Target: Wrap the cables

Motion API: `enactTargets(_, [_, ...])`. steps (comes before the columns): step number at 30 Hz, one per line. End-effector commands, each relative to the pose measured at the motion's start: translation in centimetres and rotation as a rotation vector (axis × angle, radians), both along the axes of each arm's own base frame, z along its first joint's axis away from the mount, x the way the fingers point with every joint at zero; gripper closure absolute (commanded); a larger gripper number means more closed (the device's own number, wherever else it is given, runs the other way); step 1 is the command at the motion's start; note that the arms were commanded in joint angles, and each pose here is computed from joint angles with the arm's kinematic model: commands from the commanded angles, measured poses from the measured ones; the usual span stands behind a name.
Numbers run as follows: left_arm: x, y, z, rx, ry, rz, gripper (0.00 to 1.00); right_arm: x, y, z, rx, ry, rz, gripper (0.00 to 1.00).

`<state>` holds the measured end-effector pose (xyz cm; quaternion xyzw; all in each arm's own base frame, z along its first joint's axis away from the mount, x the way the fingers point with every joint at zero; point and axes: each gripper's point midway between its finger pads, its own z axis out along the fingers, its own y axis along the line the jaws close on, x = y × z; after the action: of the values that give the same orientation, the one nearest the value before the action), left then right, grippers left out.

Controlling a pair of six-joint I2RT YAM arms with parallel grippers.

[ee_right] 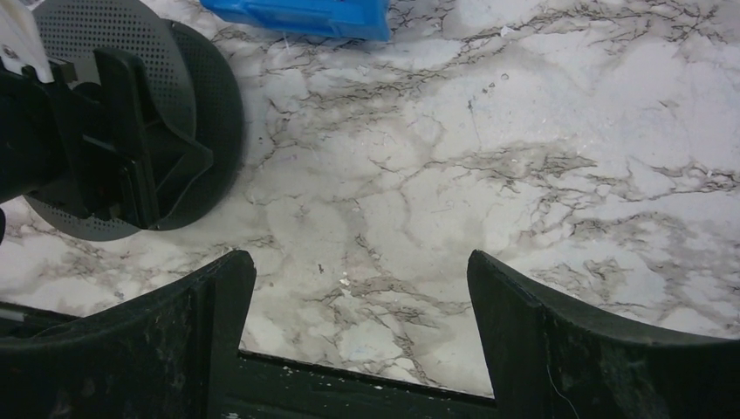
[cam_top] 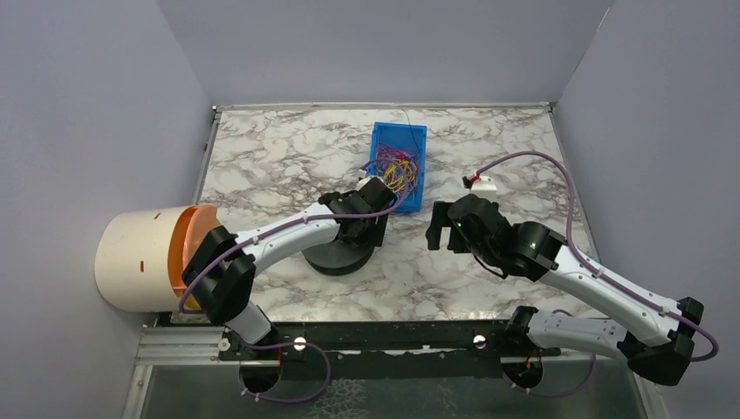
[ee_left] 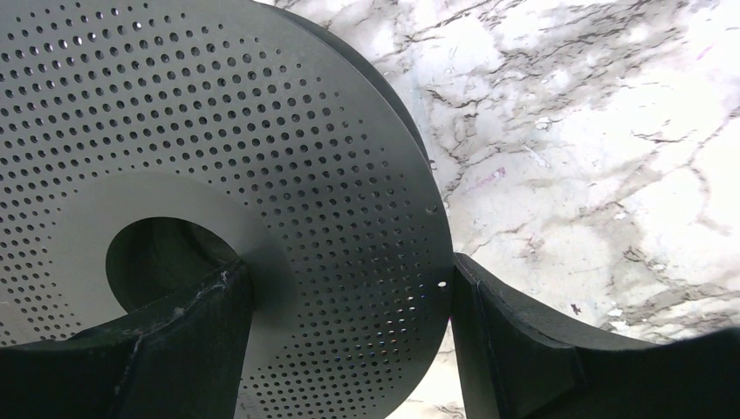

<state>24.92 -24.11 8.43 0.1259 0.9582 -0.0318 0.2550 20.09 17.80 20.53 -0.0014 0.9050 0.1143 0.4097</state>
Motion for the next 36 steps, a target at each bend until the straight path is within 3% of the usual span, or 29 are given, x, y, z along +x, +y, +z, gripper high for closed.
enactTargets(1, [1.5, -0.1, 5.3, -0.06, -0.136, 0.015, 0.76, -0.5, 0.6, 0.6, 0.049, 0.016, 0.025, 0.04])
enactTargets(10, [-0.4, -0.9, 12.0, -0.276, -0.177, 0.006, 1.0, -1.9, 5.8, 0.0, 0.158, 0.129, 0.21, 0.05])
enactTargets(17, [-2.8, -2.1, 14.5, -0.477, -0.158, -0.037, 1.0, -2.5, 9.0, 0.9, 0.285, 0.163, 0.288, 0.05])
enactTargets(24, [-4.6, -2.5, 15.8, -0.582, -0.144, -0.089, 1.0, -2.5, 10.4, 2.1, 0.384, 0.16, 0.291, 0.09])
enactTargets(36, [-6.2, -3.7, 17.8, -0.728, -0.136, -0.151, 1.0, -1.7, 10.3, 2.2, 0.408, 0.152, 0.218, 0.27])
